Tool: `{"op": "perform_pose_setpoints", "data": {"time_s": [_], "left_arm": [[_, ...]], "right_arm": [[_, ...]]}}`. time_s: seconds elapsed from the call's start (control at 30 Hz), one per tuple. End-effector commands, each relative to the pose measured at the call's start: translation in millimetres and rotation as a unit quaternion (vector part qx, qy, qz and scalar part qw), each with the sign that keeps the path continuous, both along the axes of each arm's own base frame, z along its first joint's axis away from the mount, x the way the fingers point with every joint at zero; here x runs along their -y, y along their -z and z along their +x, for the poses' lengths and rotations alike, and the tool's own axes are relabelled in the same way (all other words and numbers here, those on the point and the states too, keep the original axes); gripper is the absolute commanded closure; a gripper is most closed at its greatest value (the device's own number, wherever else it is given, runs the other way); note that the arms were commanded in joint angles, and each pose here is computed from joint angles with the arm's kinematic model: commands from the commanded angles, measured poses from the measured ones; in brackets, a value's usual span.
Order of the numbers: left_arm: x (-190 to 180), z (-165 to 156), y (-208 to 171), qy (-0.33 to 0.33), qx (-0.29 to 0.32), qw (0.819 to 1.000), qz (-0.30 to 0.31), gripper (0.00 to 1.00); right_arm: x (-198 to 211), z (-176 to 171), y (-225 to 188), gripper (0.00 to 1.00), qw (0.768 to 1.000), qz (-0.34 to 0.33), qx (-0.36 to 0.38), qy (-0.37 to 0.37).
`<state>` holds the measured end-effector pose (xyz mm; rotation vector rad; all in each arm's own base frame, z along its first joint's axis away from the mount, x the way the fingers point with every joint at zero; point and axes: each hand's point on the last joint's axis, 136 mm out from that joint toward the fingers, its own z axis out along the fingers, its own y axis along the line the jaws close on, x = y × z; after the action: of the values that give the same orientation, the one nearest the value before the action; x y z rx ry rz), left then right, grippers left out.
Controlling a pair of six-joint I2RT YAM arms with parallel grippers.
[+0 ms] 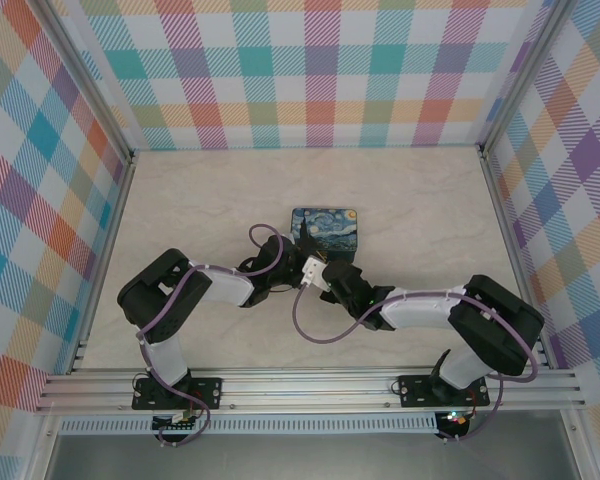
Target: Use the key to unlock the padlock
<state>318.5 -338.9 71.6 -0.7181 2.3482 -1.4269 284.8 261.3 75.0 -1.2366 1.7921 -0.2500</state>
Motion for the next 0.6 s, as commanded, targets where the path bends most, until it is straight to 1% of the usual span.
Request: {"op": "perform_pose_setpoints", "data": {"time_s": [0.0, 0.13, 0.3, 0.43, 0.57], "left_arm": [[8, -5, -17, 0.017, 0.014, 1.0, -0.011, 0.88], [7, -5, -18, 0.016, 0.015, 1.0, -0.012, 0.88], [6, -6, -18, 0.017, 0.014, 1.0, -0.011, 0.88], [5, -6, -18, 0.015, 0.014, 1.0, -0.01, 0.88], [4, -7, -16, 0.016, 0.013, 1.0, -0.007, 0.88]], "right_arm": [[-3, 10, -14, 1.0, 0.999, 0.033, -0.003, 0.027], [-8, 9, -23, 1.0, 0.997, 0.067, -0.013, 0.034], [-10, 9, -21, 1.0, 0.993, 0.1, -0.036, 0.052], [-1, 7, -8, 1.0, 0.983, 0.149, -0.071, 0.083], [8, 3, -2, 1.0, 0.971, 0.197, -0.094, 0.096]]}}
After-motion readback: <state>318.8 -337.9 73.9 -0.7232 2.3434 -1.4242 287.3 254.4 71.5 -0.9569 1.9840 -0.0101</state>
